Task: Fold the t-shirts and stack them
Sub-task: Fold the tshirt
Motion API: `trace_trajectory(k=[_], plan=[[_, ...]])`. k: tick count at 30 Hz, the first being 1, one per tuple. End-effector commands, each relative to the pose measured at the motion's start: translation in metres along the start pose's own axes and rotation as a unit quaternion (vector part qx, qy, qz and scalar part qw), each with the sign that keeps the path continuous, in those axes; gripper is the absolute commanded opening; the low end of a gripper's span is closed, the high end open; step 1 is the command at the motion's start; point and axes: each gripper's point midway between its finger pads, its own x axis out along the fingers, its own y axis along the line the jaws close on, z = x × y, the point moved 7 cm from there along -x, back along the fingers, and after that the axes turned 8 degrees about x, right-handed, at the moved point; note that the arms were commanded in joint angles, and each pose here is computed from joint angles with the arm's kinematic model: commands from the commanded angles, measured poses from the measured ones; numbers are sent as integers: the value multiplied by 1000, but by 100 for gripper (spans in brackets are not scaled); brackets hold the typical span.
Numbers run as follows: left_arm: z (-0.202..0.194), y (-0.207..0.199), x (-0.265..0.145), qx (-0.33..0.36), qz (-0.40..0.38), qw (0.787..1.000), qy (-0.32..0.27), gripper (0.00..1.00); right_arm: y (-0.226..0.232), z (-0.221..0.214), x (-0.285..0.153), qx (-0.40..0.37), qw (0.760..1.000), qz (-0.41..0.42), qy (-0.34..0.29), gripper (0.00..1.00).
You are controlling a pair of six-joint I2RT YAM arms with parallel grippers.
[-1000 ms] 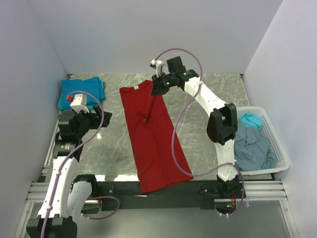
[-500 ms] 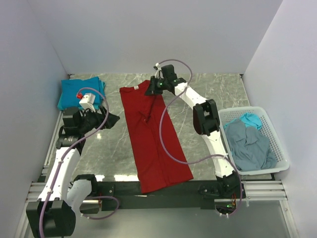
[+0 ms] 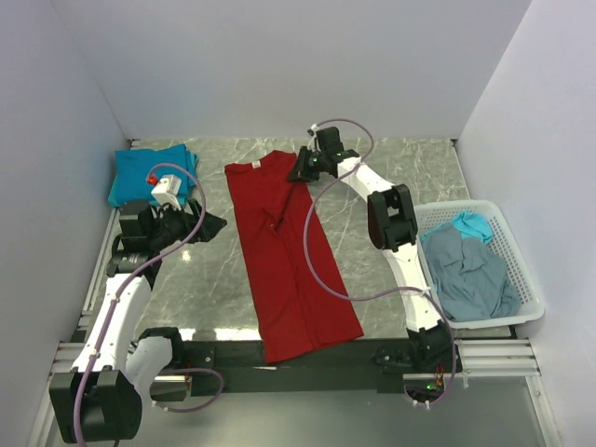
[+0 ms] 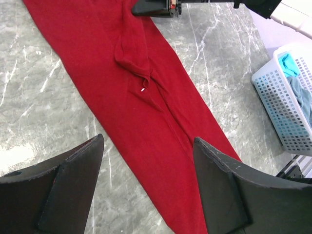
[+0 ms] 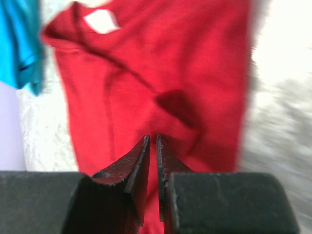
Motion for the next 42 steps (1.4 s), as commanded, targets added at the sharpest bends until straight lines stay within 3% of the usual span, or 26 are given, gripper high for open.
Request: trace_trajectory(k=[1, 12, 21, 24, 25, 29, 33, 34, 35, 36, 37, 38, 39, 40, 41, 42], plan=[[11, -6, -1, 20, -21, 999, -19, 79, 2, 11, -12, 2, 1000, -8, -18, 18], [10, -7, -1, 20, -22, 999, -18, 79, 13, 20, -33, -16, 1000, 3, -22, 18], [5, -15, 11, -16, -72, 997, 9, 76, 63, 22, -116, -142, 989, 28, -32, 18], [11, -25, 28, -25, -77, 996, 25, 72, 75, 0, -152, -228, 972, 62, 7, 21], [19, -35, 33, -19, -91, 995, 27, 70, 80, -9, -162, -279, 955, 94, 24, 21], [17, -53, 53, -18, -124, 990, 67, 46, 78, -57, -213, -361, 922, 119, 79, 32], [7, -80, 49, 43, -149, 985, 81, 34, 74, -106, -277, -484, 863, 120, 87, 37], [-2, -92, 46, 72, -164, 979, 92, 33, 69, -113, -284, -527, 838, 120, 78, 38], [-2, -101, 37, 97, -179, 976, 80, 33, 48, -139, -285, -531, 832, 124, 100, 51], [-12, -113, 33, 118, -202, 969, 84, 33, 52, -149, -304, -566, 812, 125, 73, 62], [-12, -119, 30, 149, -217, 962, 66, 34, 47, -155, -306, -596, 791, 128, 58, 73], [-10, -128, 19, 172, -248, 952, 43, 38, 28, -179, -303, -593, 790, 137, 75, 95], [-21, -128, 17, 178, -260, 948, 42, 50, 28, -190, -312, -614, 772, 151, 63, 96], [-19, -131, 14, 179, -270, 946, 19, 83, 20, -203, -314, -648, 739, 170, 72, 97], [-19, -132, 10, 178, -269, 946, 7, 95, 7, -222, -312, -653, 727, 189, 94, 97], [-28, -129, 10, 174, -274, 946, 16, 99, 7, -231, -316, -691, 685, 213, 89, 97]])
